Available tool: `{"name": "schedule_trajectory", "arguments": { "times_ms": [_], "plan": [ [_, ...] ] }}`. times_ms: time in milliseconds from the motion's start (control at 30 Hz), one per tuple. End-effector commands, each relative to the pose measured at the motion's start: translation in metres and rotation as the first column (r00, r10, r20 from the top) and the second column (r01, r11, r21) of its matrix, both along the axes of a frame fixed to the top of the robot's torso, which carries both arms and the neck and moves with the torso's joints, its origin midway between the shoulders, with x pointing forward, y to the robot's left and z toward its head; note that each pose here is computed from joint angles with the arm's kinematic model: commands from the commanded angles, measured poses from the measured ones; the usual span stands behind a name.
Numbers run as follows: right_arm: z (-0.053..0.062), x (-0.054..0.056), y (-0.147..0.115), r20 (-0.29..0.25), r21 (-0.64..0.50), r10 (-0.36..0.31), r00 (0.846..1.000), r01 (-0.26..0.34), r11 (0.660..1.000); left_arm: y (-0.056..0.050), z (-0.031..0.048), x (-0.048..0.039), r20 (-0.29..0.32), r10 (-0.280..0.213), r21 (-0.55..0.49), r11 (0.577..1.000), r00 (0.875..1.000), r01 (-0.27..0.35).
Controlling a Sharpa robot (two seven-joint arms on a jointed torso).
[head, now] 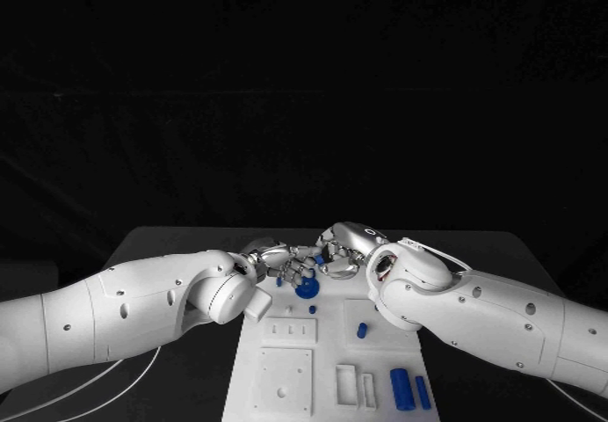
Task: Assemble the parts on the task board
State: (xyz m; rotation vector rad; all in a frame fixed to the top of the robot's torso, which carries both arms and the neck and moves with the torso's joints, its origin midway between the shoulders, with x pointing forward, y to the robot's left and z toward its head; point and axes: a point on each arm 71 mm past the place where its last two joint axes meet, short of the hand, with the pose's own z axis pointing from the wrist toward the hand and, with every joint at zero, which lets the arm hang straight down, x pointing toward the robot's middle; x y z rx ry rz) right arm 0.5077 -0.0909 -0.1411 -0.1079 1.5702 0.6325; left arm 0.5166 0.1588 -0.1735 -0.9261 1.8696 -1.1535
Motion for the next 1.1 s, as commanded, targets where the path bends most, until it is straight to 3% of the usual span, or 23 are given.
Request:
{"name": "schedule_trajectory", "arguments": {
  "times_ms": [33, 1100],
  "plan": [
    [0.000, -0.001, 0.002, 0.012, -0.030, 0.002, 1.000, -0.002, 1.000, -0.002, 0.0009, -0.0002, 0.000, -0.009, 0.015, 1.000, 1.000, 0.009],
    [-0.011, -0.006, 0.019, -0.019, -0.065, 0.040, 0.999, -0.041, 0.997, -0.007, 0.0009, -0.0006, 0.001, -0.020, 0.018, 1.000, 1.000, 0.020]
  ]
}}
